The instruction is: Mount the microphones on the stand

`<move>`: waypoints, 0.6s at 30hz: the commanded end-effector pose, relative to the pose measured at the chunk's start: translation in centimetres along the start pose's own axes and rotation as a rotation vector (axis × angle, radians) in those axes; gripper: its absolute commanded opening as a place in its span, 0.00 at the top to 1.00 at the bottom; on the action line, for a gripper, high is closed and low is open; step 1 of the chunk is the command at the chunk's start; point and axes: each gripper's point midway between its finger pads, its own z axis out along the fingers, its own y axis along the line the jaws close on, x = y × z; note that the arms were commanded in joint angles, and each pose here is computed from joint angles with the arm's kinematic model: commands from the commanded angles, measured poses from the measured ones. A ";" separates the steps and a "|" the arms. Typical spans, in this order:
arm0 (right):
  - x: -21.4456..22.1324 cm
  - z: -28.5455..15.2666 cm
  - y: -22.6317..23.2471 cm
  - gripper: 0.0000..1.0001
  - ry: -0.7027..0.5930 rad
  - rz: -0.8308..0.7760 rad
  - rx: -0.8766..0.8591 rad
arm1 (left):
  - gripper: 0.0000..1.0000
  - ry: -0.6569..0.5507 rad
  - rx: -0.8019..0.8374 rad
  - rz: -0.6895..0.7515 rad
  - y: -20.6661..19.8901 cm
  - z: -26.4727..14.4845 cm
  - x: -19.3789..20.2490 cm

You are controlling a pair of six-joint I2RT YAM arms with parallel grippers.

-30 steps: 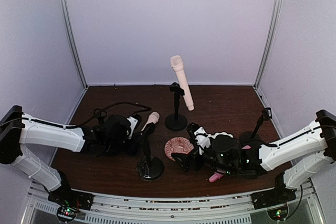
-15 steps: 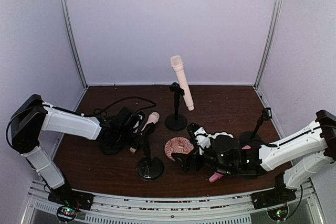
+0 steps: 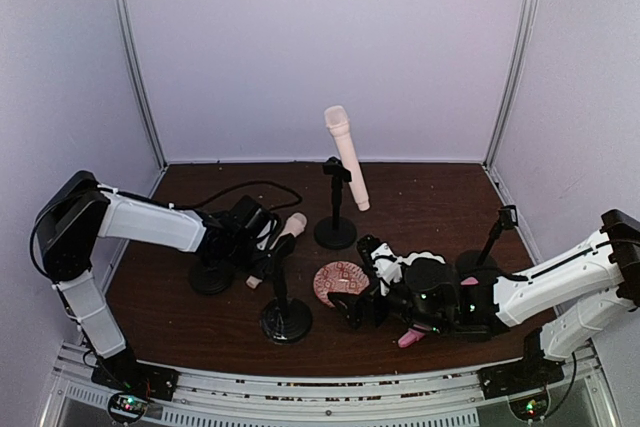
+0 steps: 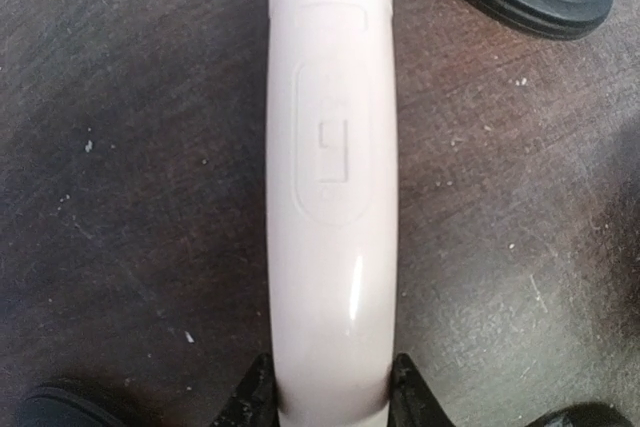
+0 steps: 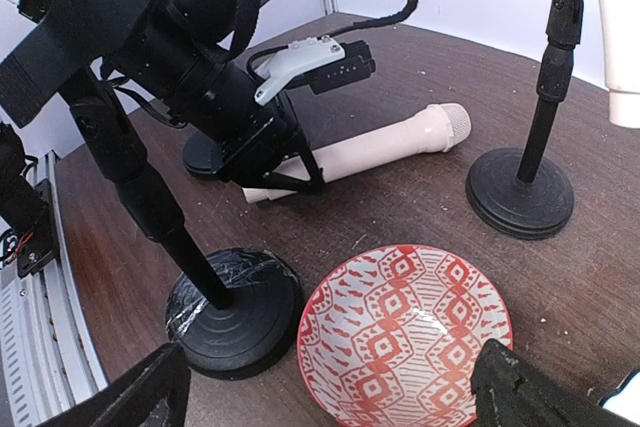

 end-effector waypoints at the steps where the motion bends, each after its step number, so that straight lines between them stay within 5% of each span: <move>1: -0.5 -0.3 -0.3 0.00 -0.021 0.002 0.006 | 0.91 -0.085 -0.044 0.022 1.0 -3.2 -3.0; 3: -0.6 -0.4 -0.3 0.00 -0.024 -0.002 0.004 | 1.00 -0.115 -0.076 0.027 1.7 -4.9 -3.9; 18: -4.5 -1.2 0.3 0.00 -0.075 -0.007 -0.009 | 1.00 -0.491 -0.003 0.030 1.9 -18.6 -10.6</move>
